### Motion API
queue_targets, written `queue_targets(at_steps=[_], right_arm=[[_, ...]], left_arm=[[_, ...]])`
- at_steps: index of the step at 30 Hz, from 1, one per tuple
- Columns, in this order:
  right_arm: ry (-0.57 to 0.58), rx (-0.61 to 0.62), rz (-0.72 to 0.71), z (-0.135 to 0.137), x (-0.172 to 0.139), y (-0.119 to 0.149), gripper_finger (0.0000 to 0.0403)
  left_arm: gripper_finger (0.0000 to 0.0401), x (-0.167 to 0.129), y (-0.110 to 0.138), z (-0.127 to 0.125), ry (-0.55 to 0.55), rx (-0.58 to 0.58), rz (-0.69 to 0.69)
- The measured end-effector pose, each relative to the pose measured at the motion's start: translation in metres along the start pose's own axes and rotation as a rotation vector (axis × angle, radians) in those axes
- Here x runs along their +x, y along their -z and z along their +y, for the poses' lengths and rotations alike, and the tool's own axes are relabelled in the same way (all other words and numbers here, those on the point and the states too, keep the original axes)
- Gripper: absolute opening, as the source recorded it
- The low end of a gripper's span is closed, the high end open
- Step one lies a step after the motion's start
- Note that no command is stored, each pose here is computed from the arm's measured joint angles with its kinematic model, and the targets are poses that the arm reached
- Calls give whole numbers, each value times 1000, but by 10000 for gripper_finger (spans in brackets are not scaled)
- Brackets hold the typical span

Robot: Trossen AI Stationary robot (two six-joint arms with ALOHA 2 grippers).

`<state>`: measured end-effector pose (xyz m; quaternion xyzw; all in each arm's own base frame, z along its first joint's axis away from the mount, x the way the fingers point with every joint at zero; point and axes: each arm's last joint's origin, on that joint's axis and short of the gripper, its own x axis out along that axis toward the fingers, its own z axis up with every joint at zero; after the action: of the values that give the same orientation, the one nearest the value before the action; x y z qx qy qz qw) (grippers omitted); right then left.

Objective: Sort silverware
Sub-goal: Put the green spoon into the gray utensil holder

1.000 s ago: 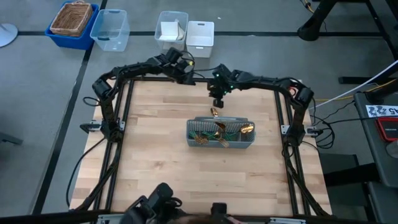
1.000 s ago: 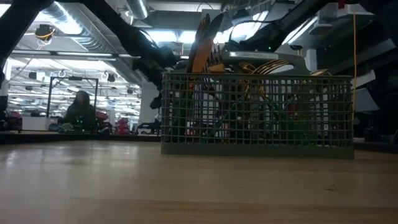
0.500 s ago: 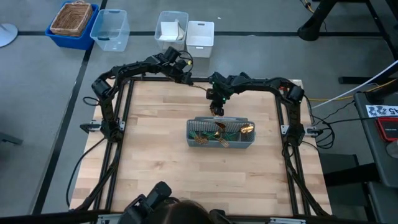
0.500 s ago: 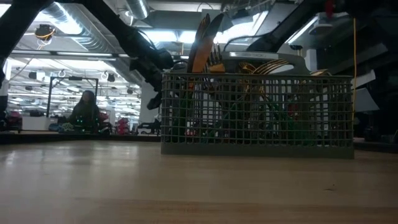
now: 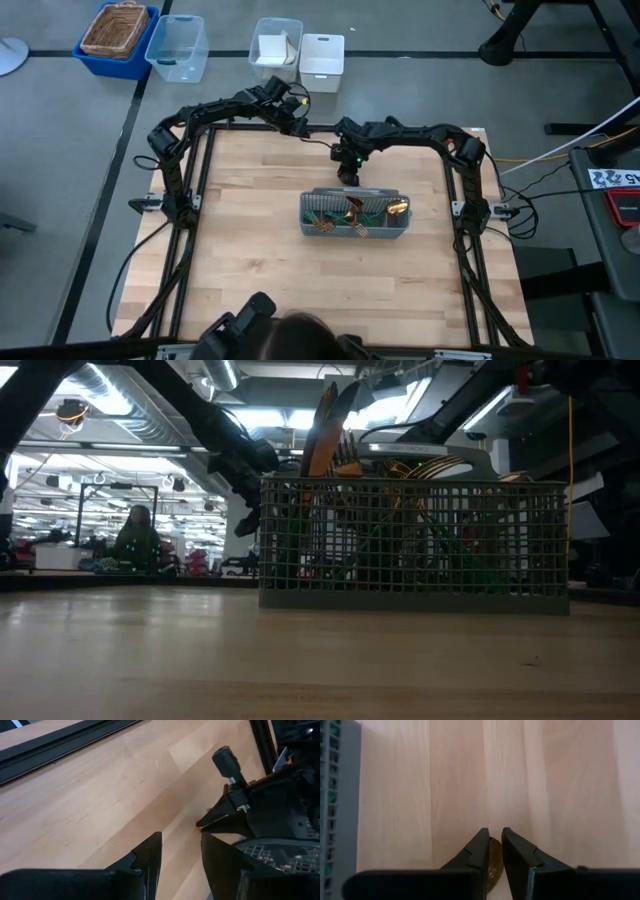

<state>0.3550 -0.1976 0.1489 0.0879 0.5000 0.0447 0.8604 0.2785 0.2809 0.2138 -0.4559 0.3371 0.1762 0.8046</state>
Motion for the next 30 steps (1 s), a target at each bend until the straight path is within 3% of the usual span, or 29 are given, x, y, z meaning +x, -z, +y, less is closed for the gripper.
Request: queue_targets(at_steps=[5,12,22,30], right_arm=[[3,3,3,0,-9,-9,53],[-1,185,37,1,-14,-12,53],[42,244,53,0,-14,-11,57],[39,361,81,1,-14,-8,152]], left_arm=[[127,0,0,0,0,6,-1],[127,0,0,0,0,28,-1],[127,0,0,0,0,42,-1],[127,0,0,0,-1,56,-1]])
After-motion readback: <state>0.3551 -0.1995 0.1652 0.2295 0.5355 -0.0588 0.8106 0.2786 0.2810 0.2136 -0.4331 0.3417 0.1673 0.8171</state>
